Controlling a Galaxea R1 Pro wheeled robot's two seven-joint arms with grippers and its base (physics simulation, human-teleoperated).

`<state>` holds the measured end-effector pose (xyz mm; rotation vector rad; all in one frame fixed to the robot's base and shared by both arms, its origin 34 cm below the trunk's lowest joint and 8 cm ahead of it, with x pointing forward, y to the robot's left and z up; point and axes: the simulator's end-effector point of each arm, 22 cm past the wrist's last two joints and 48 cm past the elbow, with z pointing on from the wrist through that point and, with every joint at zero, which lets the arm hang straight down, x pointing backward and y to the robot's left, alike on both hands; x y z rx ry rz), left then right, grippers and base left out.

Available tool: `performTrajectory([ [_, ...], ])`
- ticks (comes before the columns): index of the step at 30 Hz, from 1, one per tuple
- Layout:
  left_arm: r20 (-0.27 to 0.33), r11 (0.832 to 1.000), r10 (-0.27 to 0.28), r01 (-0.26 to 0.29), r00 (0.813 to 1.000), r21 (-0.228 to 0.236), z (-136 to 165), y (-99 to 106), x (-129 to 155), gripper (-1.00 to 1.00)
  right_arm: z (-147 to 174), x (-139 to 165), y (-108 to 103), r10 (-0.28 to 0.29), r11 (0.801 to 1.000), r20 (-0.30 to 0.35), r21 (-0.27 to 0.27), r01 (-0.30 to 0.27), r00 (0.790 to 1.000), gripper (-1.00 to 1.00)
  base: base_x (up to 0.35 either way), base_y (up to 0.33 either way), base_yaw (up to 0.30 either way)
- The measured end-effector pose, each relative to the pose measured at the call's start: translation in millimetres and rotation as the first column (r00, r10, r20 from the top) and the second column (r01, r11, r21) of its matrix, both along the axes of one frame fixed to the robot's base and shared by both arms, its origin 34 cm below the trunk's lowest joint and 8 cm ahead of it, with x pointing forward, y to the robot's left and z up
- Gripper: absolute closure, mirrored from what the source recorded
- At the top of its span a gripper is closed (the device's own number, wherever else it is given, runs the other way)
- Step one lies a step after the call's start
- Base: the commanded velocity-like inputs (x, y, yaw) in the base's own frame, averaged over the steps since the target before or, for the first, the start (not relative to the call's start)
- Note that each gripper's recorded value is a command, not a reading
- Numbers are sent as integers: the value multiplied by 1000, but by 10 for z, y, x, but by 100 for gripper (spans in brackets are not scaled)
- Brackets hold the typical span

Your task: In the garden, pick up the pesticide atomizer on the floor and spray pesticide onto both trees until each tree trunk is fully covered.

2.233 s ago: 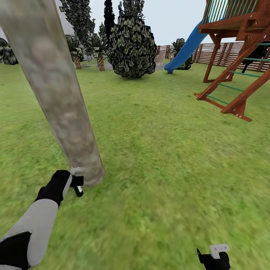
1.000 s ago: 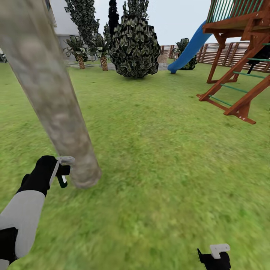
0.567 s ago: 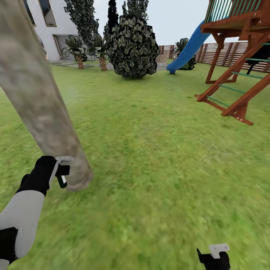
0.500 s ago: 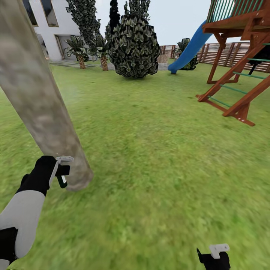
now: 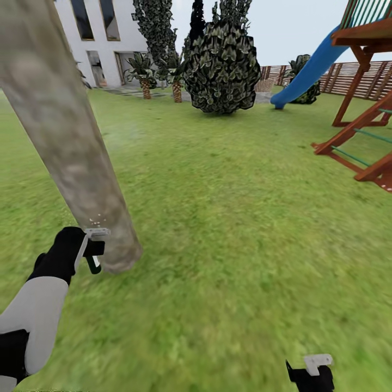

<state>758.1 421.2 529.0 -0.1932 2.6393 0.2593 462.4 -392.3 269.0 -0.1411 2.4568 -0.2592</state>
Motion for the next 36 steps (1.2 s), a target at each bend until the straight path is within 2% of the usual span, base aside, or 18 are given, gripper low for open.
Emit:
performTrajectory([
  [3, -1, 1000, 1, -1, 1000, 2, 0, 4, -1, 100, -1, 0, 4, 0, 1000, 0, 1, 0, 1000, -100, 230, -194, 237],
  [9, -10, 1000, 2, -1, 1000, 15, -27, 56, -35, 100, -1, 0, 3, 0, 1000, 0, 0, 0, 1000, -100, 249, -169, 21],
  [10, -16, 1000, 4, -3, 1000, 20, -68, 86, -76, 100, -1, 0, 5, 0, 1000, 0, 1, 0, 1000, -100, 101, -59, 0],
  [14, -97, 1000, 16, -14, 995, 19, -535, 146, -535, 100, -1, 0, 2, 0, 1000, 0, 0, 0, 1000, -100, 21, -12, 77],
  [17, -104, 1000, 22, -20, 994, 16, -585, 138, -582, 100, -1, 0, 2, 0, 1000, 0, 0, 0, 1000, -100, 1, 0, 258],
  [19, -101, 1000, 20, -19, 995, 10, -594, 95, -574, 100, -1, 0, 5, 0, 1000, 0, 1, 0, 1000, -100, 0, 0, 133],
  [22, -52, 1000, -4, 5, 999, 6, -641, -10, -473, 100, 0, 0, -1, 0, 1000, 0, 0, 0, 1000, -100, 0, 0, 16],
  [23, -73, 1000, -21, 21, 997, -2, -896, -55, -576, 100, 0, 0, -2, -1, 1000, 0, -1, 1, 1000, -100, 0, 0, 1],
  [24, -53, 999, -43, 42, 998, -8, -1105, -104, -616, 100, 0, -1, -8, -1, 1000, 0, -2, 1, 1000, -100, 0, 0, 0],
  [26, -23, 997, -71, 70, 997, -10, -1302, -174, -658, 100, 2, 0, -13, -1, 1000, 0, -2, 1, 1000, -100, 0, -43, 0],
  [33, -3, 997, -80, 80, 997, -8, -1332, -196, -643, 100, 3, 0, -15, -1, 1000, 0, -3, 1, 1000, -100, 0, -245, 0],
  [36, -1, 998, -63, 63, 998, -8, -1327, -121, -660, 100, 3, 0, -14, -1, 1000, 0, -3, 1, 1000, -100, 0, -269, 13],
])
